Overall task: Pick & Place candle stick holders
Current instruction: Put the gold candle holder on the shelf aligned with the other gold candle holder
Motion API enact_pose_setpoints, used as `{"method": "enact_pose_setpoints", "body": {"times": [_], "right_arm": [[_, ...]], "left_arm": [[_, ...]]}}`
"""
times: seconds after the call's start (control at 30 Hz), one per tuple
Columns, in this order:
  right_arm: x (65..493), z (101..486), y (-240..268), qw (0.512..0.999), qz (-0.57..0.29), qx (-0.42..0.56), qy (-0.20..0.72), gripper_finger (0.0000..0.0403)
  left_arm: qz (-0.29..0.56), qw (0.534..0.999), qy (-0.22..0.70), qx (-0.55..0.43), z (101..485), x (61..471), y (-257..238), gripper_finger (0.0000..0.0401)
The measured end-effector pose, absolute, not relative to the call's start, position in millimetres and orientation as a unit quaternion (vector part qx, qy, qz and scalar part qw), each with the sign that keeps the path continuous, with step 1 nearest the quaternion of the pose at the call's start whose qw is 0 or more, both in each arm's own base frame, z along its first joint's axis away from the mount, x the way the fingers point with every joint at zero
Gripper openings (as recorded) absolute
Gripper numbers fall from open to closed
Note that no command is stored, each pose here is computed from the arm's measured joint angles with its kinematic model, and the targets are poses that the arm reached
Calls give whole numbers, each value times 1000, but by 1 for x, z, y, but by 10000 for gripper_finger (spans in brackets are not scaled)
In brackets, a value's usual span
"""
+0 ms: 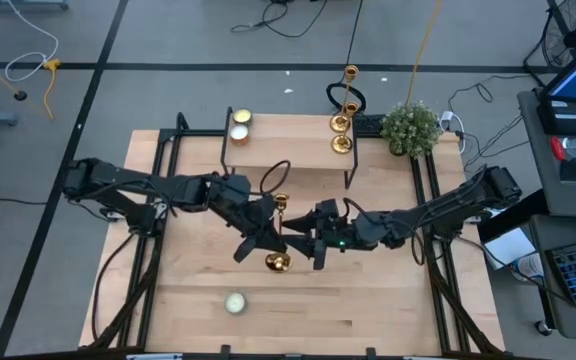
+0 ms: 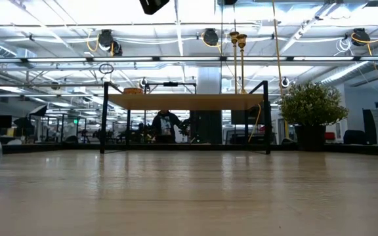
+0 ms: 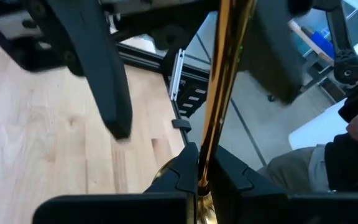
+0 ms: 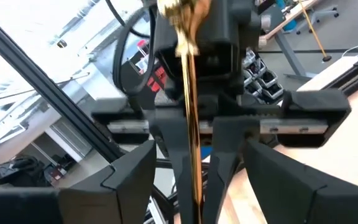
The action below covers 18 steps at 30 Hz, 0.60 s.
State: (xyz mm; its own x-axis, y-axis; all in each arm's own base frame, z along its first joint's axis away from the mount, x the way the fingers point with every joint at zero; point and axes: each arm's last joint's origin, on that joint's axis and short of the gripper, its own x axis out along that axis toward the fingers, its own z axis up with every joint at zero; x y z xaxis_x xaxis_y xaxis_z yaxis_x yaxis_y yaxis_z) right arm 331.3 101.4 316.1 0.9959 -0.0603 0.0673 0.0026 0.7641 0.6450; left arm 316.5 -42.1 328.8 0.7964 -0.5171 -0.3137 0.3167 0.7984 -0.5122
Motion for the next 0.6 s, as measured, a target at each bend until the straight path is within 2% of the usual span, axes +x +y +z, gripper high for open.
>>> {"method": "enact_pose_setpoints", "body": {"times": [0.4,0.6], "right_arm": [[332,316,101,938,-17,344,-42,201],[332,316,101,938,-17,344,-42,169]], "left_arm": [[-237,913,233,-235,321,324,-42,17],[-240,914,225,-238,319,329,-42,17]]}}
